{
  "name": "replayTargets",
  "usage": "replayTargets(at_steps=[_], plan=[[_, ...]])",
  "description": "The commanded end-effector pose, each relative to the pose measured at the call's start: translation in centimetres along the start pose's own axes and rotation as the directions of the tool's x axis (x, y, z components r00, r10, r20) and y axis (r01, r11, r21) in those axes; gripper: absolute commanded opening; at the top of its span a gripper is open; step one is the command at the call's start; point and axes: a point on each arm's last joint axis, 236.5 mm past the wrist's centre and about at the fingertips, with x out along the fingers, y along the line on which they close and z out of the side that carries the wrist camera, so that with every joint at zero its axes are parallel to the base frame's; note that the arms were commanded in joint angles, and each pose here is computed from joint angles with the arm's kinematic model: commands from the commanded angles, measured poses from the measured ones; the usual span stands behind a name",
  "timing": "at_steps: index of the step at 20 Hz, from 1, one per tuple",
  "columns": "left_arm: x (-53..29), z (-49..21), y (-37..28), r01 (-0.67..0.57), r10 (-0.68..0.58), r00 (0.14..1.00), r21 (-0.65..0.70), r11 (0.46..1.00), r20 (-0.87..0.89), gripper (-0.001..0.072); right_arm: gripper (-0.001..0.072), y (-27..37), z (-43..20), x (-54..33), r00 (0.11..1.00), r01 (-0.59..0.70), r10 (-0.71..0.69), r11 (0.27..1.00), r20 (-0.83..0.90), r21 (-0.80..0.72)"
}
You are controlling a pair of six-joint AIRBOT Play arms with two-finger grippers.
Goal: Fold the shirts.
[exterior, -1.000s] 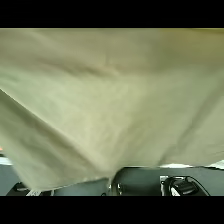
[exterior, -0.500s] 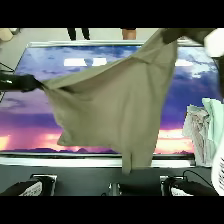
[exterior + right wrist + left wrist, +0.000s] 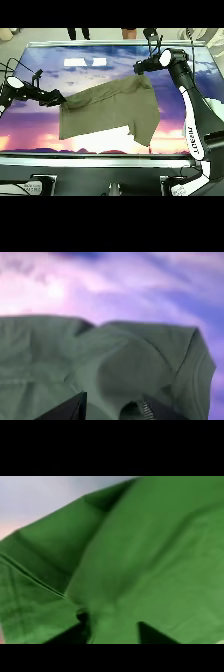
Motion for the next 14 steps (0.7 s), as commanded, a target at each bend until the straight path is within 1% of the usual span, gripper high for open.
replayTargets(at_steps=[1, 2, 3, 4, 5, 6, 7, 8, 10, 12, 14], plan=[[-2.0, -1.9, 1.7, 0.008, -0.013, 0.990, -0.040, 0.999, -0.138, 0.0524, 0.0571, -1.5, -3.7, -2.7, 0.984, -0.112, 0.104, 0.993, -0.145, -0.046], [-3.6, -3.0, 3.2, -0.023, 0.013, 0.983, -0.051, 0.998, -0.183, 0.0524, 0.0631, -3.5, -5.4, -4.6, 0.973, -0.124, 0.116, 0.992, -0.202, -0.027], [-4.9, -4.7, 5.0, -0.068, 0.050, 0.971, -0.070, 0.995, -0.234, 0.0523, 0.0628, -5.7, -8.2, -6.6, 0.947, -0.143, 0.142, 0.990, -0.289, 0.015], [-5.7, -6.5, 6.4, -0.106, 0.078, 0.960, -0.092, 0.990, -0.267, 0.0497, 0.0618, -7.1, -11.5, -8.5, 0.904, -0.168, 0.185, 0.983, -0.386, 0.079], [-5.7, -8.6, 7.7, -0.132, 0.092, 0.954, -0.122, 0.984, -0.285, 0.0491, 0.0561, -8.5, -14.5, -9.8, 0.860, -0.180, 0.224, 0.974, -0.458, 0.137], [-5.0, -10.7, 8.5, -0.136, 0.086, 0.953, -0.157, 0.978, -0.290, 0.0493, 0.0525, -9.3, -17.0, -10.8, 0.822, -0.186, 0.262, 0.963, -0.507, 0.195], [-3.9, -12.9, 9.0, -0.128, 0.073, 0.951, -0.168, 0.977, -0.302, 0.0498, 0.0526, -9.7, -18.8, -11.3, 0.792, -0.190, 0.292, 0.952, -0.536, 0.239], [-2.7, -14.9, 9.4, -0.117, 0.054, 0.946, -0.180, 0.977, -0.320, 0.0523, 0.0526, -9.7, -20.3, -11.6, 0.764, -0.203, 0.323, 0.942, -0.558, 0.268], [-0.4, -17.5, 9.4, -0.084, 0.011, 0.940, -0.200, 0.976, -0.341, 0.0529, 0.0529, -9.1, -21.7, -11.6, 0.730, -0.233, 0.357, 0.932, -0.583, 0.278], [1.1, -17.9, 8.7, -0.044, -0.035, 0.947, -0.239, 0.970, -0.319, 0.0528, 0.0529, -9.0, -21.8, -11.1, 0.735, -0.237, 0.360, 0.930, -0.574, 0.280], [2.0, -18.0, 7.6, -0.014, -0.059, 0.948, -0.226, 0.974, -0.314, 0.0527, 0.0534, -9.3, -21.7, -10.9, 0.744, -0.235, 0.351, 0.934, -0.569, 0.269]])
